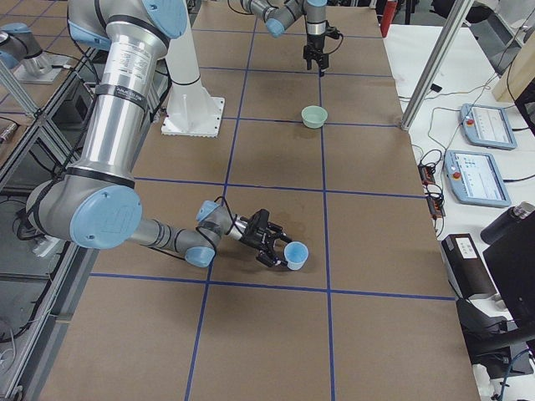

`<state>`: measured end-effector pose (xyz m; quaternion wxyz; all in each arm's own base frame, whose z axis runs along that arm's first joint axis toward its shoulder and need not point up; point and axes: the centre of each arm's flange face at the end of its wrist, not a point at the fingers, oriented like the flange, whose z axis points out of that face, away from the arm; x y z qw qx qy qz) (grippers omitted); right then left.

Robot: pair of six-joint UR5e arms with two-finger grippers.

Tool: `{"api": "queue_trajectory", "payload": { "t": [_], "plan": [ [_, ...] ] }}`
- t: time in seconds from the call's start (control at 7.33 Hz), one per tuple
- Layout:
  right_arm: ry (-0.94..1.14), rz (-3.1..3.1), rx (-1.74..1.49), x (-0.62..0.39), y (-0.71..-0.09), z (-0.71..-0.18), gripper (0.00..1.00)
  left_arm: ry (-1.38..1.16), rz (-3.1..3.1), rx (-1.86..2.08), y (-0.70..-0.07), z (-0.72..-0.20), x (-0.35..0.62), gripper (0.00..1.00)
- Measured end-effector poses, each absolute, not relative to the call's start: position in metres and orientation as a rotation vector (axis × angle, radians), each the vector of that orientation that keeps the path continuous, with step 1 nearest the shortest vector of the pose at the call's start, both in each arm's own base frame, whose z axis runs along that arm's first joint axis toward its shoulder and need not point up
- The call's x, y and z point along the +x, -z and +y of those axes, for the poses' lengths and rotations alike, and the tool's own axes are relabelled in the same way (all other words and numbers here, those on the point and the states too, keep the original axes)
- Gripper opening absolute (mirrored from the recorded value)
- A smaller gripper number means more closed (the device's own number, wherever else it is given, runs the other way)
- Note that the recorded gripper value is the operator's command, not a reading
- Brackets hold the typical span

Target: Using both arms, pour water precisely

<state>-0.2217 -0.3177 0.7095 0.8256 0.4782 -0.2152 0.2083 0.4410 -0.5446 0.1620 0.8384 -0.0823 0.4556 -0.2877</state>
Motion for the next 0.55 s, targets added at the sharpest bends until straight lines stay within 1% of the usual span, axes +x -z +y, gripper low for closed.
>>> {"api": "queue_trajectory", "payload": {
  "t": [0.55],
  "plan": [
    [-0.4,-0.444,1.029,-0.2287,-0.7061,-0.322,1.0,0.606,0.969,-0.174,-0.1578,-0.5438,0.4415,1.0]
  ]
}}
